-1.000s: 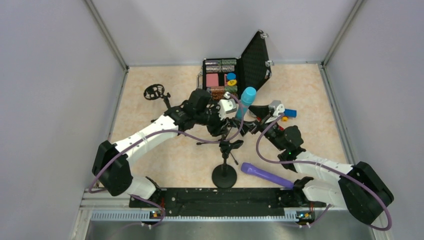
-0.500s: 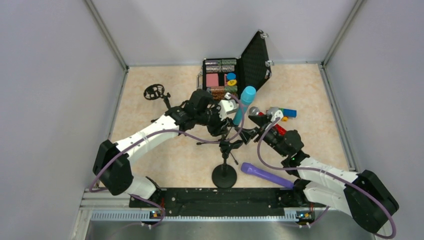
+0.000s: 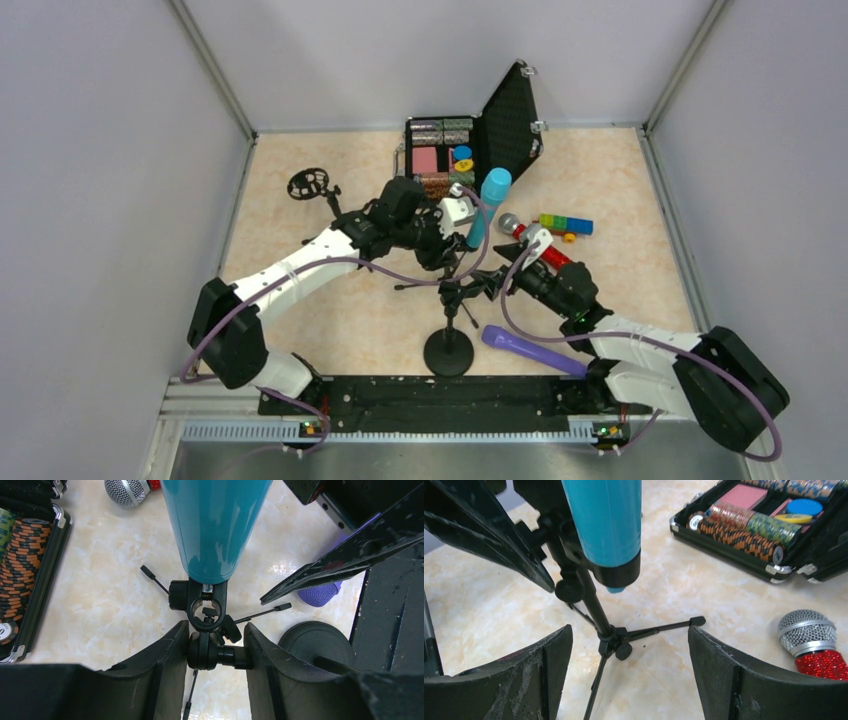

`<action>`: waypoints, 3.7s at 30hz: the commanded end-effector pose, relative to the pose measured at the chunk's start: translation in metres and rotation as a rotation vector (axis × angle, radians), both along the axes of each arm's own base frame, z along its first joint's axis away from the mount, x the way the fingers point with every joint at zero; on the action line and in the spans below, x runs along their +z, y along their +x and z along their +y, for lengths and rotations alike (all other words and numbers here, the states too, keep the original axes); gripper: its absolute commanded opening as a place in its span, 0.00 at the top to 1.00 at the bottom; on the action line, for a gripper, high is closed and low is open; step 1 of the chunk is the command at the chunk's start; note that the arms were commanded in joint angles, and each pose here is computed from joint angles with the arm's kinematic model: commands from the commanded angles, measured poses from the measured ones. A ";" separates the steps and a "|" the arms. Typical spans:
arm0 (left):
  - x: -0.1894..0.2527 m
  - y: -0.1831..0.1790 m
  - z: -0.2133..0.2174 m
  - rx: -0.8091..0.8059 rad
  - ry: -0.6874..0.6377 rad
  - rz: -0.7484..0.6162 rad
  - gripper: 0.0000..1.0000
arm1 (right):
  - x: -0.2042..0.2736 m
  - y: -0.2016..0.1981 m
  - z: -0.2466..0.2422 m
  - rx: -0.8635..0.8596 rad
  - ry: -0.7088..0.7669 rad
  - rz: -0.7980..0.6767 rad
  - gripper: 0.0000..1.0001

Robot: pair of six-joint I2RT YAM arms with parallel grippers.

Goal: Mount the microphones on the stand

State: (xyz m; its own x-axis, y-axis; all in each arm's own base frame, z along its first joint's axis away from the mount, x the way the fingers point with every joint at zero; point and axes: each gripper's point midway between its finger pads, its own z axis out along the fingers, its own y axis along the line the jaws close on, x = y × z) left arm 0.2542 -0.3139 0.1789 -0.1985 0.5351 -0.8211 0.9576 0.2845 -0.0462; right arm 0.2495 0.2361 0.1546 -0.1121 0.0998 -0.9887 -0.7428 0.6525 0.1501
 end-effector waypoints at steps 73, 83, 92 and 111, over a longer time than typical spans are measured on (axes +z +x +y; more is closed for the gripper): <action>0.183 -0.007 -0.025 0.072 -0.448 -0.322 1.00 | -0.008 0.023 0.063 0.137 -0.002 -0.273 0.51; 0.215 -0.015 -0.021 0.060 -0.510 -0.363 1.00 | -0.017 0.028 0.056 0.086 -0.010 -0.238 0.52; 0.240 -0.024 -0.018 0.047 -0.577 -0.384 1.00 | -0.021 0.032 0.052 0.054 -0.013 -0.212 0.58; 0.273 0.007 -0.007 0.293 -0.633 -0.432 1.00 | -0.030 0.040 0.051 0.000 -0.072 -0.183 0.75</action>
State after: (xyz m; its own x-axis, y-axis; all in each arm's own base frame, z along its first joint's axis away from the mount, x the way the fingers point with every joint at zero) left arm 0.2553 -0.3352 0.3506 -0.0338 0.1473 -0.9885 0.8764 0.4798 0.0415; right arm 0.2870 0.2865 0.1236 0.0563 0.0479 -0.9973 -0.7653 0.6436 -0.0123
